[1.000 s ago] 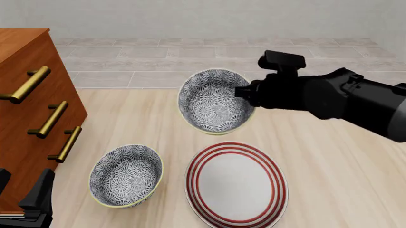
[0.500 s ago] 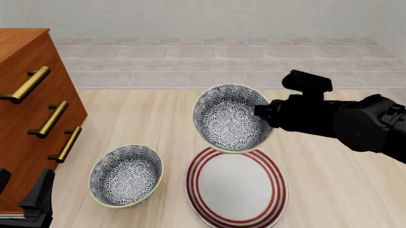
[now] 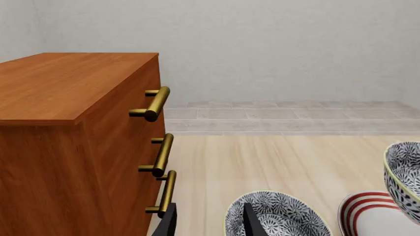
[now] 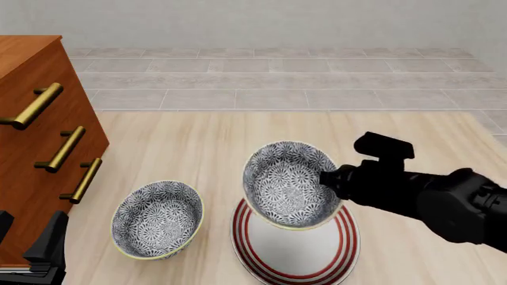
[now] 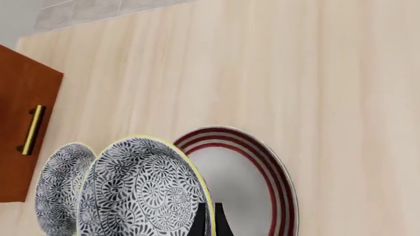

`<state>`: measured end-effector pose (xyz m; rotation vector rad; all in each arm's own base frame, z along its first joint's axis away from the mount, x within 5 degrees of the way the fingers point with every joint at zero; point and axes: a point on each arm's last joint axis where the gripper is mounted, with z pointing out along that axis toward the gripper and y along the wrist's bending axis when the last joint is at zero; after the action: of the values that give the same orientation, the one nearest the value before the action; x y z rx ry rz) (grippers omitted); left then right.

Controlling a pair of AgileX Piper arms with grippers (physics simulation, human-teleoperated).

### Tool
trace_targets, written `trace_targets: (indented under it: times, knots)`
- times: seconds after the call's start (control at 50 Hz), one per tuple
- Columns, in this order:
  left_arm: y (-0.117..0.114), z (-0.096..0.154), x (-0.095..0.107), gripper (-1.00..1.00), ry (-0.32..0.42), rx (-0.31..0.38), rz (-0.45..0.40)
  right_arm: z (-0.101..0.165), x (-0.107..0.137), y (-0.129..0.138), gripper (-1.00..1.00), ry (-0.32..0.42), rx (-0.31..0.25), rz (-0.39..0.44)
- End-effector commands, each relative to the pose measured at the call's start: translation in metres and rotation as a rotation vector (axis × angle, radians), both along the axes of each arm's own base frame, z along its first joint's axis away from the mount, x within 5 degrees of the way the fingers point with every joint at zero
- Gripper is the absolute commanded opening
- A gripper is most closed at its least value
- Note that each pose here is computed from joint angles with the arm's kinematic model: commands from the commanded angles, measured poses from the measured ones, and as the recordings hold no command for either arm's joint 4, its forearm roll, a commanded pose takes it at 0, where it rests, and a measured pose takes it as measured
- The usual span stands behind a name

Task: Pick up the bowl and put it in the front on the plate.

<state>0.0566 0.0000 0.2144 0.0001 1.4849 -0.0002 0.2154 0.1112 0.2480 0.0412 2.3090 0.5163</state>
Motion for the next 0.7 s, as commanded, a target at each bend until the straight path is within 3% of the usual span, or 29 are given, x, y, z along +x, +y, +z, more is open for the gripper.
trace_targets:
  times: [0.02, 0.7]
  knots:
    - [0.000, 0.000, 0.000, 1.00, 0.000, 0.000, 0.000, -0.022, -0.008, -0.001, -1.00, 0.031, 0.026, -0.017]
    - [0.000, 0.000, 0.000, 1.00, 0.000, 0.000, 0.000, -0.062, -0.003, 0.007, -1.00, 0.087, 0.009, -0.010]
